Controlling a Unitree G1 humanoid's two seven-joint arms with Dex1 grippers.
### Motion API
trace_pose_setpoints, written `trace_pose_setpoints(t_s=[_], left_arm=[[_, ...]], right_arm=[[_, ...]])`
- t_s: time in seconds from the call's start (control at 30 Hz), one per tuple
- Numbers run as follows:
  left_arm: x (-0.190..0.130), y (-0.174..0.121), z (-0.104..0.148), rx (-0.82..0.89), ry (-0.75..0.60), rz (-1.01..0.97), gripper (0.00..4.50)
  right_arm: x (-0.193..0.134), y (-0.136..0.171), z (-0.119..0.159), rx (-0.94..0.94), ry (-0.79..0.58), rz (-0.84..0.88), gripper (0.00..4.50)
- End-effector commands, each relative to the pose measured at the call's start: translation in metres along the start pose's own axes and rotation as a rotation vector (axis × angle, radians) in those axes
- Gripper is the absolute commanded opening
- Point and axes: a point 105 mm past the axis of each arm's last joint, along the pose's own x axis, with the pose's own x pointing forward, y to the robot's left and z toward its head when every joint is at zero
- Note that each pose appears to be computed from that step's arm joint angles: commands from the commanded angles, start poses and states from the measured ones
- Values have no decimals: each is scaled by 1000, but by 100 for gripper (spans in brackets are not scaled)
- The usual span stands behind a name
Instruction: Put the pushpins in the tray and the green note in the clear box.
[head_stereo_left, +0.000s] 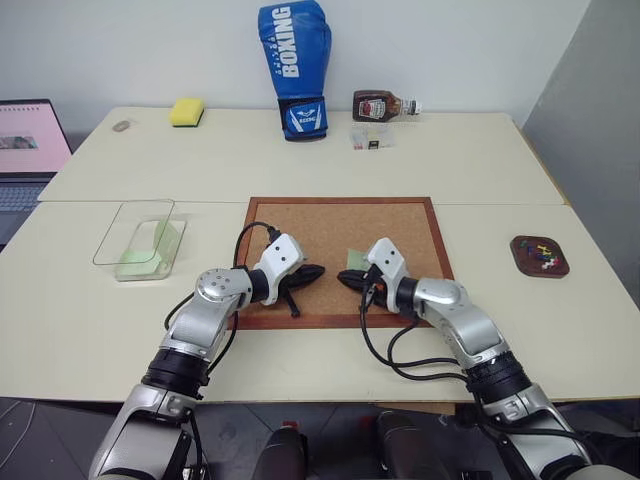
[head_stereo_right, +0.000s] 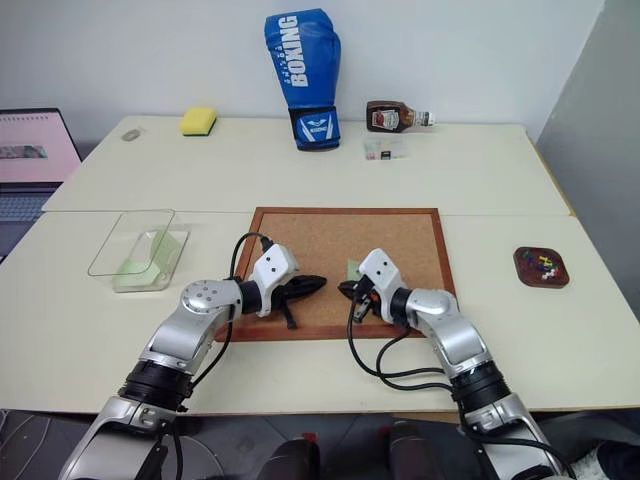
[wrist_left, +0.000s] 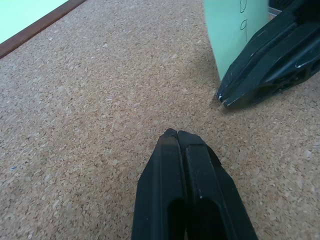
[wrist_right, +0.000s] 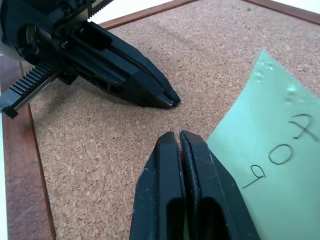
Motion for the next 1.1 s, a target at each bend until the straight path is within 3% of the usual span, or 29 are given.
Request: trace_pose_setpoints(t_s=[0.03, 0.33, 0.53, 0.73, 0.87, 1.1], left_arm=[[-2, 0, -15, -31, 55, 10, 0], [3, 3, -7, -76, 15, 18, 0], [1, 5, -8, -77, 20, 22, 0], [1, 0, -10, -76, 21, 15, 0], [1, -4, -11, -68, 26, -1, 0], [4, -6, -12, -40, 47, -27, 0]], right_arm=[[-13, -6, 44, -73, -123, -24, 1], [-27, -13, 52, -118, -113, -68, 1], [-54, -44, 52, -109, -107, -230, 1], [-123, -107, 48, -52, -85, -614, 1], [-205, -159, 23, 22, 13, -989, 1], [-254, -186, -11, 188, 71, -1149, 1]])
